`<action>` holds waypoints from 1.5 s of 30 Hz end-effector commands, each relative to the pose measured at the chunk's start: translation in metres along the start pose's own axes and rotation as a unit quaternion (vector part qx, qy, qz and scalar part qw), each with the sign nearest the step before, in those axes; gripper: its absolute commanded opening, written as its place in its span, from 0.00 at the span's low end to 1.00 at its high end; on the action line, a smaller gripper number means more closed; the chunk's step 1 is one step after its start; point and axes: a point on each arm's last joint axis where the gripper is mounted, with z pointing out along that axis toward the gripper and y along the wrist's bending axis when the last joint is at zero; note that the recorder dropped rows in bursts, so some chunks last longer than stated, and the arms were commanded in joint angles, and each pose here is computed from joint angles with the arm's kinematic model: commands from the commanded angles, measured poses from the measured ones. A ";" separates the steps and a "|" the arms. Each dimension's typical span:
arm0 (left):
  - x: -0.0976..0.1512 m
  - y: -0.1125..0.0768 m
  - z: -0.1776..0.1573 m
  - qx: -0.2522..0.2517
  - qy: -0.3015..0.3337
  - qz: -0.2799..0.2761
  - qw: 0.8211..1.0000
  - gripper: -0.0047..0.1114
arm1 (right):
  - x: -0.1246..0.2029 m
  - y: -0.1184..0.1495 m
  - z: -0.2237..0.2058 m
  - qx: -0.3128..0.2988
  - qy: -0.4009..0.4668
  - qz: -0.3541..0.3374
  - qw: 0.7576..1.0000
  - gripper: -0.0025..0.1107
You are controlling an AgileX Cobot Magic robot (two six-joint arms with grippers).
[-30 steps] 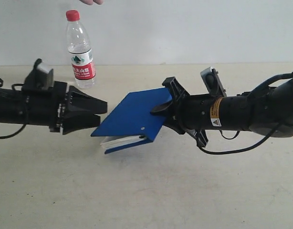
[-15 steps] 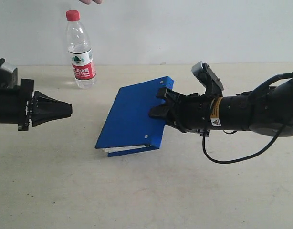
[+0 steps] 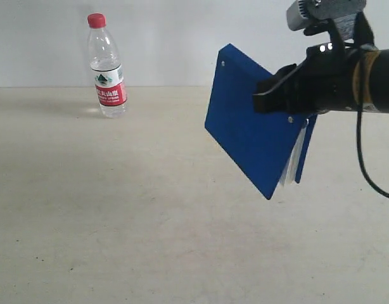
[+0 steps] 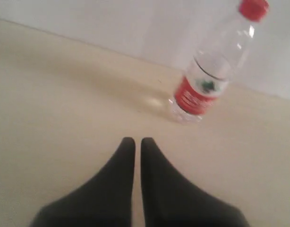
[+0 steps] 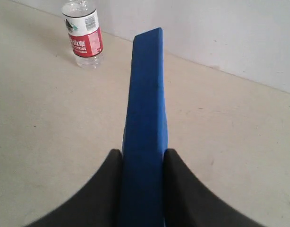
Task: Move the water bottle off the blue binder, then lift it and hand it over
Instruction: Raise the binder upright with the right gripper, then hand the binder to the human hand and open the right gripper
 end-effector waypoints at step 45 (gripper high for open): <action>0.125 0.023 -0.081 -0.090 0.022 -0.030 0.995 0.08 | -0.092 0.101 -0.019 -0.103 -0.120 -0.063 0.985 0.56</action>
